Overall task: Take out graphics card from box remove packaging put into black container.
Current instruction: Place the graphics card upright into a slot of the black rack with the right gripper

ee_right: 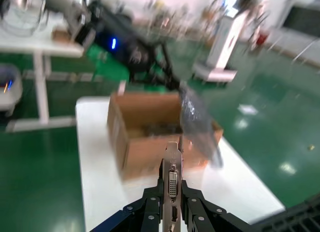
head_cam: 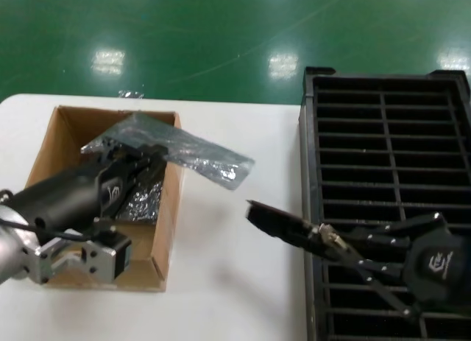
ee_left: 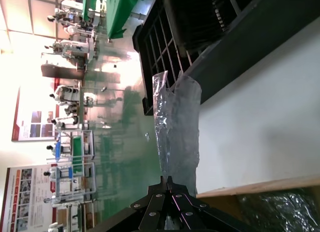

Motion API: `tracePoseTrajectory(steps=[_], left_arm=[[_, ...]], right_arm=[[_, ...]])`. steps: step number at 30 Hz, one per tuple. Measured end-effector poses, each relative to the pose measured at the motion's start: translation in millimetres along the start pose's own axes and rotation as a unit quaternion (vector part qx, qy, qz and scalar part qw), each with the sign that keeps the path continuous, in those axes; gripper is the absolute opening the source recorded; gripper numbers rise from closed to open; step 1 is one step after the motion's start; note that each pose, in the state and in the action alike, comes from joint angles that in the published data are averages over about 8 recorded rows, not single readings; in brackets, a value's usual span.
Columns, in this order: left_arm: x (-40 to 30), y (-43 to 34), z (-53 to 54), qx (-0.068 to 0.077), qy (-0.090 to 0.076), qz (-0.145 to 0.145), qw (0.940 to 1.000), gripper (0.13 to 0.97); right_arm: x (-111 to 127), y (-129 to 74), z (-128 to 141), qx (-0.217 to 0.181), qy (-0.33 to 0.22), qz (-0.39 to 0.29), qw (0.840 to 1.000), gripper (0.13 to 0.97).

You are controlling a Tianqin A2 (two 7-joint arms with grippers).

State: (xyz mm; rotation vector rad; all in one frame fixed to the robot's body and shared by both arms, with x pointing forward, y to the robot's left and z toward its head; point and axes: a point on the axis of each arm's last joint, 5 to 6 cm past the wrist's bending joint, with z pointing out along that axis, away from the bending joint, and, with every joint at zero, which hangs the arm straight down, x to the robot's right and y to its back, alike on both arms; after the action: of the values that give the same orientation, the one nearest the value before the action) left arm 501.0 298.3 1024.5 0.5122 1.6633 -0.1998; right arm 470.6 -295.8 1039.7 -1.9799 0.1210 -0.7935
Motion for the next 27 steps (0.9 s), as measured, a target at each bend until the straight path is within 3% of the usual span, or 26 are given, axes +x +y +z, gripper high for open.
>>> tracePoseTrajectory(steps=[14, 21, 27], left_arm=[[0.0, 0.0, 0.0, 0.000, 0.000, 0.000, 1.0000, 0.139], [0.0, 0.0, 0.0, 0.000, 0.000, 0.000, 1.0000, 0.139], [0.0, 0.0, 0.0, 0.000, 0.000, 0.000, 1.0000, 0.139]], right_arm=[[61, -78, -9, -0.149, -0.080, -0.082, 0.982, 0.188], [78, -94, -7, -0.210, -0.141, -0.110, 0.961, 0.188], [87, -98, -7, -0.237, -0.151, -0.121, 0.952, 0.188]])
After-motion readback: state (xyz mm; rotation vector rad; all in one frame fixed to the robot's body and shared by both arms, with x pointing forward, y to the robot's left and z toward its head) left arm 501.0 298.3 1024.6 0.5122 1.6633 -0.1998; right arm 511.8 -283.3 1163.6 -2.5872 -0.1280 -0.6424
